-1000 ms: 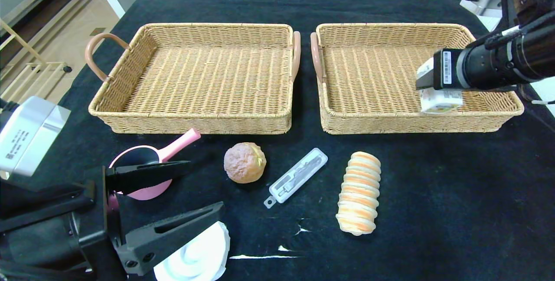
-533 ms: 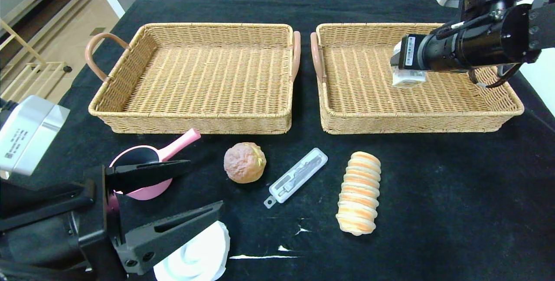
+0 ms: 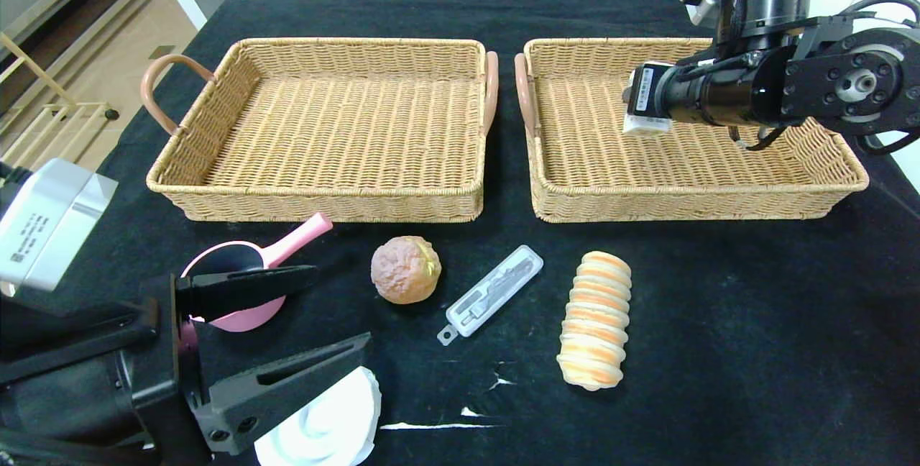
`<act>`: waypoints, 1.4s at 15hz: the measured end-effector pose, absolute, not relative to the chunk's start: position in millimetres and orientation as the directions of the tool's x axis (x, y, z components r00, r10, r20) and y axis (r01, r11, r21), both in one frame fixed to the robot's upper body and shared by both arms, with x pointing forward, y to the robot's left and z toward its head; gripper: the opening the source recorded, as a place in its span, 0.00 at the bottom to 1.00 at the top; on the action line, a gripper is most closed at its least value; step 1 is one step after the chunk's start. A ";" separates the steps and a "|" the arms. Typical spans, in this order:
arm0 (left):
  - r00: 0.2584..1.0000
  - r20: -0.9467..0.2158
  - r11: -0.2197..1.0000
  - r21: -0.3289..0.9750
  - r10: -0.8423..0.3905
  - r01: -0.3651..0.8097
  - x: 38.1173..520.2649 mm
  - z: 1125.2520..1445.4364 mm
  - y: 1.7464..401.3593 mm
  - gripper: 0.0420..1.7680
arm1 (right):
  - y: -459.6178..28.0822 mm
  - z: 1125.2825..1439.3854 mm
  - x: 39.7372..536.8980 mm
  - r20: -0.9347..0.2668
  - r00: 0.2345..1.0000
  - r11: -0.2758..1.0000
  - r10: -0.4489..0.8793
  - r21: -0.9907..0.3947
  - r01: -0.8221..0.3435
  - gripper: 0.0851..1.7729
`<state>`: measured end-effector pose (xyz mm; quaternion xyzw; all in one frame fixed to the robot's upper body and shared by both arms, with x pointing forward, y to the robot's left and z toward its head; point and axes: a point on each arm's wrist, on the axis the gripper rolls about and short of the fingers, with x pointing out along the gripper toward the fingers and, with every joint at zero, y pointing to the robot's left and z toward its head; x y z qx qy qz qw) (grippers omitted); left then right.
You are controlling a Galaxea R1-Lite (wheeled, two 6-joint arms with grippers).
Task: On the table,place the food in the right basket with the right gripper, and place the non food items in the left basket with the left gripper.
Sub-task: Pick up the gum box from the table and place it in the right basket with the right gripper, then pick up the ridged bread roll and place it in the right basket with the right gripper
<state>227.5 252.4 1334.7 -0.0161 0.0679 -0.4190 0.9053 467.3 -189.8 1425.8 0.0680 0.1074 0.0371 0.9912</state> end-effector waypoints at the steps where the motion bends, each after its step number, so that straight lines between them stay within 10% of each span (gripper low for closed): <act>1: 0.640 -0.109 0.649 -0.086 -0.761 0.756 227.5 1334.7 252.4 0.97 | -189.8 1423.7 470.3 -0.202 0.975 0.988 0.086 0.144 -0.058 0.43; 8: 0.646 -0.104 0.653 -0.075 -0.756 0.753 227.8 1335.6 253.5 0.97 | -187.2 1417.8 473.5 -0.216 0.972 0.989 0.089 0.138 -0.060 0.43; 21: 0.663 -0.101 0.670 -0.072 -0.742 0.739 230.1 1337.1 256.3 0.97 | -177.3 1428.5 415.6 -0.363 0.928 0.995 0.086 0.074 -0.063 0.86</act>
